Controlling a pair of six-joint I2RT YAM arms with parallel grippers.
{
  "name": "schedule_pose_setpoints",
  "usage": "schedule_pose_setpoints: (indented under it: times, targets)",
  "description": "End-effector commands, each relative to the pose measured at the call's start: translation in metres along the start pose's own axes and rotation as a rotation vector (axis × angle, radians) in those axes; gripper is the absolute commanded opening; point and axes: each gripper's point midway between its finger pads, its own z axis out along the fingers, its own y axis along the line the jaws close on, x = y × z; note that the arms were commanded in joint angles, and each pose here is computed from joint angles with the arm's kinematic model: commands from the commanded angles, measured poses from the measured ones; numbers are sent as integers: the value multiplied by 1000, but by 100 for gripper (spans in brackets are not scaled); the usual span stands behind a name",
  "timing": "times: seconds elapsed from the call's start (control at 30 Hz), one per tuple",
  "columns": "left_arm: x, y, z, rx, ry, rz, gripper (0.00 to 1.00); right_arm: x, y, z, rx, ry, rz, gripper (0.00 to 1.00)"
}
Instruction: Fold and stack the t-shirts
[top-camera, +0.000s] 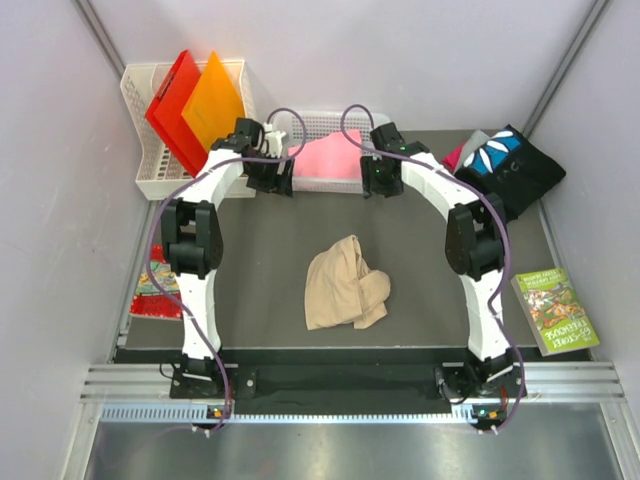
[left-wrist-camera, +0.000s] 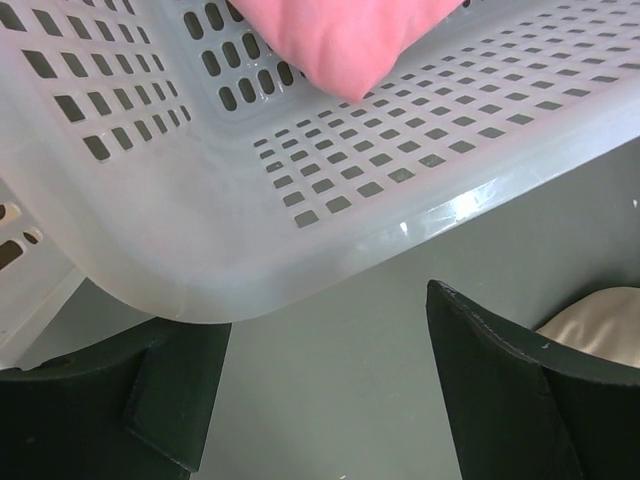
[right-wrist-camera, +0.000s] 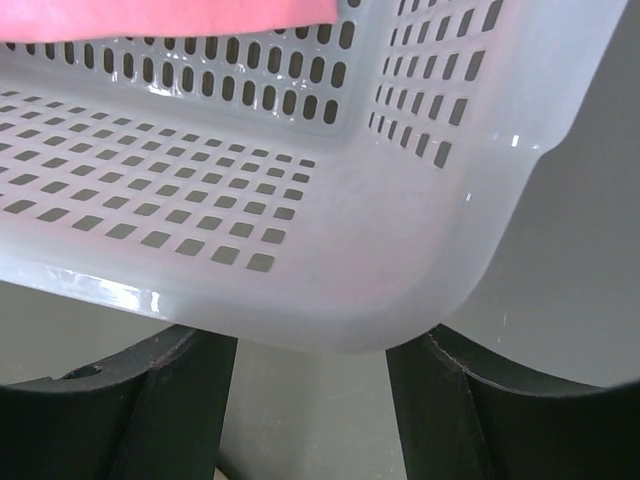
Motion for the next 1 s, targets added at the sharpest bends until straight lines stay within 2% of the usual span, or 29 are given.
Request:
schedule_pose_setpoints:
  times: [0.0,0.17,0.23,0.3,0.37,0.4,0.43,0.47,0.5,0.53,0.57,0.63,0.67,0.73,0.77,0.8,0.83,0.97]
  targets:
    - [-19,-7,-24,-14,-61,56,83,-29,-2,-9,-19,-65,0,59]
    - [-5,-16,-46,-7,-32,83,83,-31,-4,-6,-12,-74,-26,64]
    - [-1,-25,-64,5,-32,109,83,-33,-5,-9,-10,-78,-30,70]
    - [13,-37,-87,26,-6,135,83,-29,-8,-18,-2,-67,-30,72]
    - [20,-50,-113,55,-12,210,84,-25,-13,-42,15,-75,-10,74]
    - [34,-59,-124,82,29,219,84,-23,-15,-52,26,-82,19,74]
    - [38,-65,-133,102,38,260,84,-27,-17,-79,31,-120,37,74]
    - [41,-79,-149,142,25,283,84,-8,-22,-82,46,-77,48,74]
    - [57,-96,-158,184,80,296,84,1,-24,-91,51,-67,92,73]
    - [63,-106,-163,208,91,332,84,2,-21,-117,20,-102,109,72]
    - [67,-118,-173,219,88,358,84,31,-26,-110,26,-53,122,72]
    - [82,-148,-170,261,117,414,84,48,-24,-135,-19,-86,186,71]
    - [85,-157,-173,251,107,444,84,80,-29,-125,-12,-29,196,71]
    - [99,-186,-155,271,125,499,84,97,-28,-138,-44,-43,243,70]
    - [113,-203,-147,287,161,514,84,122,-27,-137,-66,-9,268,70]
    - [112,-211,-138,289,145,532,85,149,-31,-130,-57,42,281,70]
    - [121,-225,-128,303,172,556,85,157,-29,-131,-71,47,301,69]
    - [114,-239,-98,295,168,527,86,185,-22,-141,-109,44,314,69]
